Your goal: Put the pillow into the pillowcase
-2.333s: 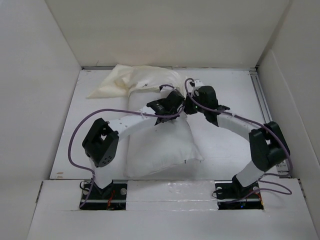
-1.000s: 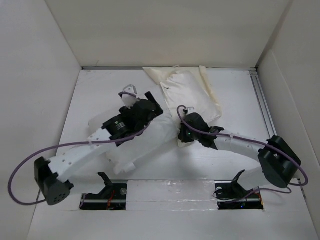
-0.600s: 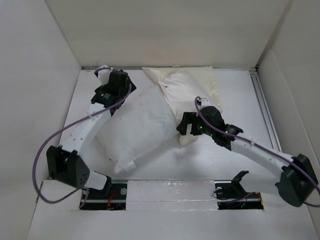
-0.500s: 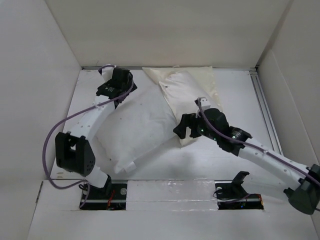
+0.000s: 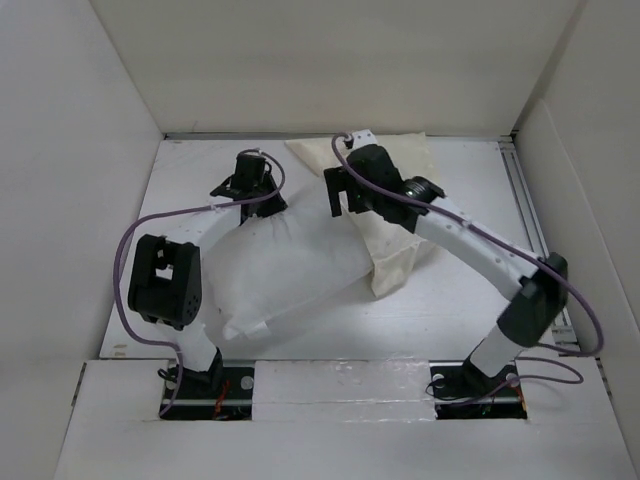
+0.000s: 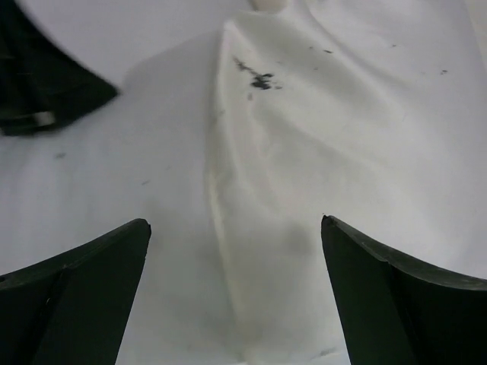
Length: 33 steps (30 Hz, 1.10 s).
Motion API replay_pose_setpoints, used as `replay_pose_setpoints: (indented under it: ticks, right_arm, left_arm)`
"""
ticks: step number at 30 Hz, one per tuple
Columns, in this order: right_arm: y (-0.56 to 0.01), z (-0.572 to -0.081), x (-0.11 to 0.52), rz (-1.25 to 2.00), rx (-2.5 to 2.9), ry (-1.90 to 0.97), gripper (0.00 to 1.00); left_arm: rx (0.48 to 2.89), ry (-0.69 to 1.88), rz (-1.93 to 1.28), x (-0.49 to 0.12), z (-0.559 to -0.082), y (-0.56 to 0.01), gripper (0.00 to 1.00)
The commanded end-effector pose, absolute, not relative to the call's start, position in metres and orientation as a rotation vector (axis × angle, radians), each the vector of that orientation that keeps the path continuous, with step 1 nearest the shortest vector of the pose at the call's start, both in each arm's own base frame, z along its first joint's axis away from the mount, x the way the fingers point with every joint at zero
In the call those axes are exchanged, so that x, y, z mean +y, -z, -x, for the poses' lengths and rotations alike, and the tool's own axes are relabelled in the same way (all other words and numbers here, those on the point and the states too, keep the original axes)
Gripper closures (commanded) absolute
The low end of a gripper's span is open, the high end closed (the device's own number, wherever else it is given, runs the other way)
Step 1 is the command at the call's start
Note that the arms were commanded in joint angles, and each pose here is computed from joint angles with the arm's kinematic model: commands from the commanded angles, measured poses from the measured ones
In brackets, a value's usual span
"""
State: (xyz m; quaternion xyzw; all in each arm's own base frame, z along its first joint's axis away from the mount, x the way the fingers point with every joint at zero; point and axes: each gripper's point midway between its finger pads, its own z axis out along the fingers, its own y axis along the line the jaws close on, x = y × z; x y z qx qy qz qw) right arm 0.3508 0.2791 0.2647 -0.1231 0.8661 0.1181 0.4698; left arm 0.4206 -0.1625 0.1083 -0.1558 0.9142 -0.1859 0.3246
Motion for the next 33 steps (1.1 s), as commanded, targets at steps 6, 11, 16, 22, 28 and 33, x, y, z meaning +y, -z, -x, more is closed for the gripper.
replay_pose_setpoints:
  ticks: [6,11,16,22,28,33]
  right_arm:
    - [-0.228,-0.409,0.247,0.366,2.234,0.088,0.03]
    - [-0.228,-0.415,0.255,0.367,2.227,0.066,0.57]
    - [-0.256,-0.378,0.327,0.558,2.175,-0.235,1.0]
    - [-0.305,-0.334,0.387,0.764,2.079,-0.684,1.0]
    - [-0.322,-0.3,0.423,0.903,2.021,-1.047,1.0]
    - [-0.324,-0.311,0.432,0.869,2.003,-1.05,1.0]
  left_arm:
    - [2.216,0.972,0.059,-0.225,-0.391,-0.185,1.0]
    - [2.105,1.067,0.009,-0.232,-0.382,-0.217,1.0]
    - [1.996,1.119,-0.045,-0.242,-0.377,-0.241,1.0]
    - [1.818,1.159,-0.076,-0.242,-0.374,-0.287,1.0]
    - [1.649,1.196,-0.09,-0.236,-0.357,-0.347,1.0]
    - [1.568,1.241,-0.08,-0.239,-0.344,-0.382,1.0]
